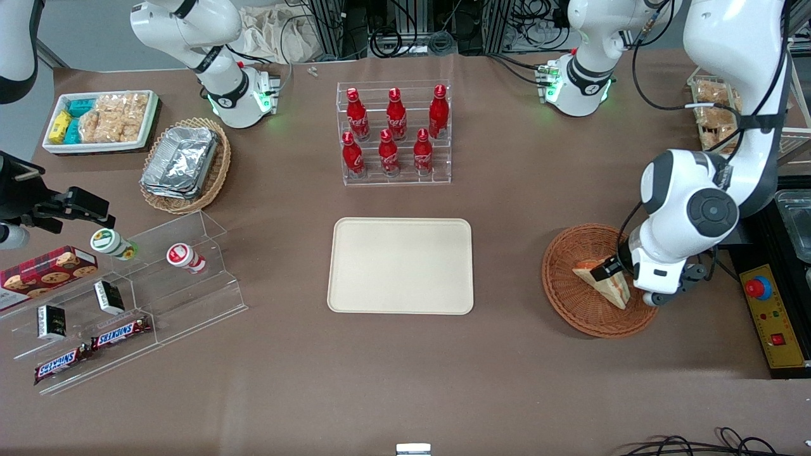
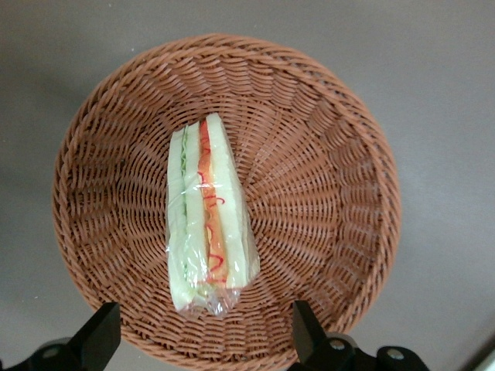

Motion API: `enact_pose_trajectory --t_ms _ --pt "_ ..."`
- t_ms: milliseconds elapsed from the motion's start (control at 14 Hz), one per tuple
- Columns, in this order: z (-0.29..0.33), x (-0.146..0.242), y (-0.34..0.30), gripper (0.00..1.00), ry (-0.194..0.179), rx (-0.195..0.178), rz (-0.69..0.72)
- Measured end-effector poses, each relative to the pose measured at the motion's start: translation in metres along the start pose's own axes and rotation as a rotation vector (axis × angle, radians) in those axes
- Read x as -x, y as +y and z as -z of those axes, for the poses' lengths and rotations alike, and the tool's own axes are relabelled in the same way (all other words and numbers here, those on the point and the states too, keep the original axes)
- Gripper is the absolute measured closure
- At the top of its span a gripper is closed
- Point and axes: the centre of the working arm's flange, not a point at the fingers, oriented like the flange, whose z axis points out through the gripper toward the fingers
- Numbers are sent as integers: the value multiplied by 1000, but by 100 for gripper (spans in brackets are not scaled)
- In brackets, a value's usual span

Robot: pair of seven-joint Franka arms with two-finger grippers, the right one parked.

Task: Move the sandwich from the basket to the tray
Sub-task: 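Close the left gripper on the sandwich's edge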

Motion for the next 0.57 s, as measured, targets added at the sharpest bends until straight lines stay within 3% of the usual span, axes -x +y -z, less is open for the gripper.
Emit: enact_pose_trajectory --t_ms 571 --pt "-46 -7 -5 0 -20 -3 28"
